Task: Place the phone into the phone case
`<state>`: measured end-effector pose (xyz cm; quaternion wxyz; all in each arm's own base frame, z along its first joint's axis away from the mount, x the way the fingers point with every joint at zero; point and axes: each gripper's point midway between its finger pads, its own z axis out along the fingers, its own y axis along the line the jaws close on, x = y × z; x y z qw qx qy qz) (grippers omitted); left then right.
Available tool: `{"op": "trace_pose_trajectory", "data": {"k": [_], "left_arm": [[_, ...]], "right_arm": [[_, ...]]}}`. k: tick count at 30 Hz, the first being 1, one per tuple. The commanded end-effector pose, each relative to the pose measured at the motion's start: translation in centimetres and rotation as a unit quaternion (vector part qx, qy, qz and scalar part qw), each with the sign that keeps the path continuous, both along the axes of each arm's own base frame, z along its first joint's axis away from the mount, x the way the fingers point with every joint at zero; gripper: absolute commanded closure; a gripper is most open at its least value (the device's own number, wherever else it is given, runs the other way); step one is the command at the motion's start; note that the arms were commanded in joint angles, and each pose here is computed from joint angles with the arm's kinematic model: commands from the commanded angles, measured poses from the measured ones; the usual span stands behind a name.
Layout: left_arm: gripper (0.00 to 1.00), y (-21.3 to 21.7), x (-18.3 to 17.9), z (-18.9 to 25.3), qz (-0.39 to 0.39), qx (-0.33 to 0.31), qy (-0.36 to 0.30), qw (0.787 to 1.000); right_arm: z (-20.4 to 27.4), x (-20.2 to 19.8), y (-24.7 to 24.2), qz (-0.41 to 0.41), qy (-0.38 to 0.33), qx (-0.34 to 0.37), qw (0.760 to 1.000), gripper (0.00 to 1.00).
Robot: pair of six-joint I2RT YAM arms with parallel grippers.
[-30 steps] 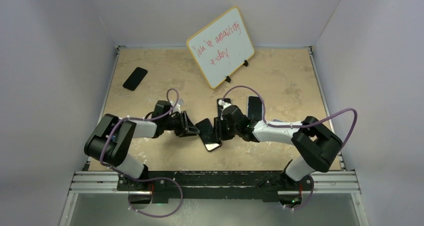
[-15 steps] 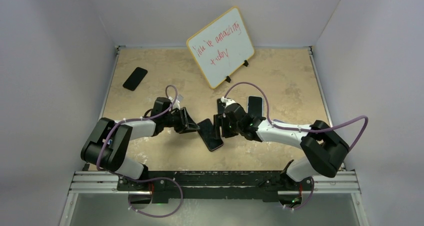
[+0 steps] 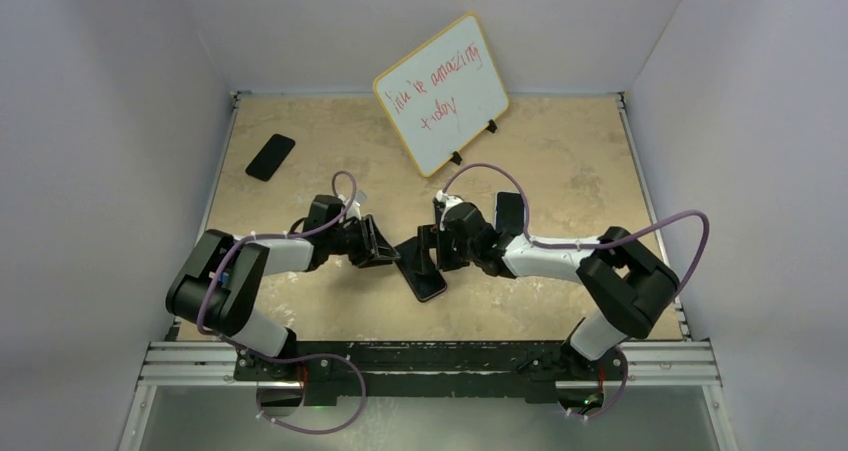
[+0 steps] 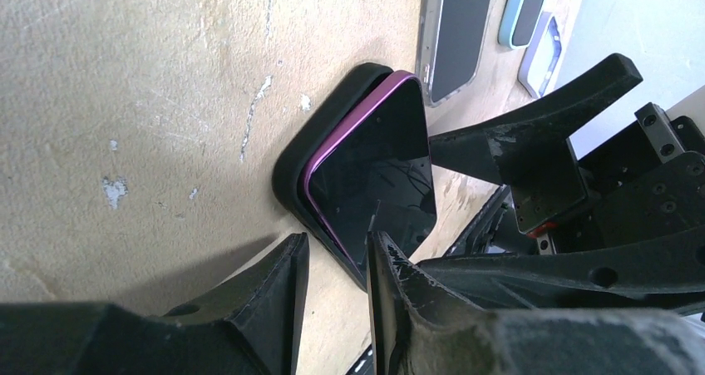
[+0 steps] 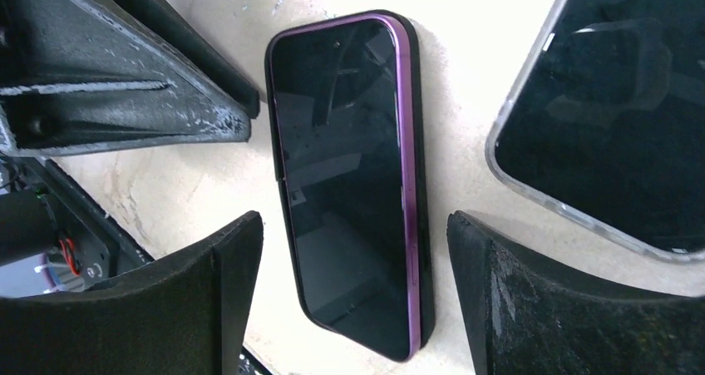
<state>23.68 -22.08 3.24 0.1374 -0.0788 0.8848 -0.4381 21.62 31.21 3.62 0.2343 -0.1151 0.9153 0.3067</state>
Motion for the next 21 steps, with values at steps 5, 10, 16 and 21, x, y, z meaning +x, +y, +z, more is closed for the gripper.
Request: {"op": "trace_pose_trajectory", "data": {"k": [5, 10, 16, 21], "left_arm": [[0.69, -0.4, 0.0, 0.1, -0.004, -0.014, -0.017, 1.0], [0.75, -0.4, -0.6, -0.1, -0.005, -0.021, -0.012, 1.0], [0.81, -0.5, -1.0, 0.7, -0.005, -0.033, -0.016, 0.999], [0.8, -0.3, -1.7, 1.0, -0.006, -0.034, -0.012, 0.999]], "right_arm": [[1.1, 0.1, 2.8, 0.005, 0.026, 0.067, 0.997, 0.19], [3.1, -0.3, 4.8, 0.009, 0.051, 0.133, 0.99, 0.2], [6.0, -0.4, 7.0, 0.015, 0.059, 0.245, 0.968, 0.21], [7.1, -0.4, 7.5, 0.01, 0.063, 0.295, 0.953, 0.23]]}}
